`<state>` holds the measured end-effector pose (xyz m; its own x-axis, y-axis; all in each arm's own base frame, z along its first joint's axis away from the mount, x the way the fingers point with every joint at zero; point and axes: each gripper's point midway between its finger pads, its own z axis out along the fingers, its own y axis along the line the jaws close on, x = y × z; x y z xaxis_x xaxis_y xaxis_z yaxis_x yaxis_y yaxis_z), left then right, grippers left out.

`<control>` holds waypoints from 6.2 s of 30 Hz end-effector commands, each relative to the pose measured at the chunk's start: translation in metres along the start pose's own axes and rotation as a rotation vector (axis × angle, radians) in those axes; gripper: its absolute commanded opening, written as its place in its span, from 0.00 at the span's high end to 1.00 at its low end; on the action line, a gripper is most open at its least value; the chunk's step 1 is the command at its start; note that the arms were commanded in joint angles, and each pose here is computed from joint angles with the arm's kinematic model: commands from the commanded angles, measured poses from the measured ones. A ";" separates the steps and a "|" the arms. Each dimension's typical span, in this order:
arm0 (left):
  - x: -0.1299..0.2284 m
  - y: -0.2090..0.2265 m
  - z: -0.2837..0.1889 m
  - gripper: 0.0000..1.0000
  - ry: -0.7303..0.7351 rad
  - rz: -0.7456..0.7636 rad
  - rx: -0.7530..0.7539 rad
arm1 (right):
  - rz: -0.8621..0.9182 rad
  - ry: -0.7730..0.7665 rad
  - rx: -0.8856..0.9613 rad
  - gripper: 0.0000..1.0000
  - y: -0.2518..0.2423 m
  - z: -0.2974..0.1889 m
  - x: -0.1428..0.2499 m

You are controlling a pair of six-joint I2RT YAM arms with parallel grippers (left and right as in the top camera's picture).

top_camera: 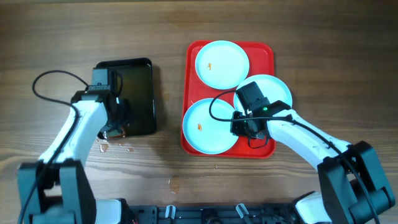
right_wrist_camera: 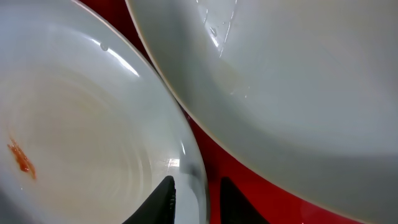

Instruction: Clean dirty plates on tray and stack at the side

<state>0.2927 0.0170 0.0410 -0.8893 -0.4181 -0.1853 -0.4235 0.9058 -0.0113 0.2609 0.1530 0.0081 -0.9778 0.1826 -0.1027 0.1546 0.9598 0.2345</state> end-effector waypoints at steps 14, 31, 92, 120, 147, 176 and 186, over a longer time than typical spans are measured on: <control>0.002 0.023 0.031 0.96 -0.098 -0.025 -0.089 | 0.010 0.003 0.023 0.76 -0.004 0.004 0.002; 0.001 -0.003 0.042 0.96 -0.072 0.049 0.038 | 0.011 0.013 0.011 0.76 -0.002 0.004 0.004; 0.065 -0.159 0.051 0.96 -0.037 0.418 -0.002 | 0.182 0.021 0.118 0.96 -0.036 0.020 0.024; -0.014 -0.036 -0.059 0.96 -0.071 0.055 0.091 | -0.238 -0.266 0.170 0.96 -0.035 -0.062 -0.019; -0.014 -0.036 -0.049 0.96 -0.085 0.068 0.101 | -0.776 -1.059 0.747 0.96 0.060 -0.209 -0.037; -0.005 -0.032 -0.033 0.96 -0.077 0.144 0.089 | -0.773 -1.068 0.755 0.96 0.061 -0.211 -0.038; -0.005 -0.032 -0.033 0.96 -0.078 0.144 0.090 | -0.774 -1.068 0.756 0.96 0.061 -0.211 -0.038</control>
<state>0.3048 -0.0123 0.0752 -0.9180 -0.2960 -0.2640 -0.2892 0.9550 -0.0653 0.2771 0.1596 0.2112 -0.3625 -0.6844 -0.6326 -0.0204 0.6844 -0.7288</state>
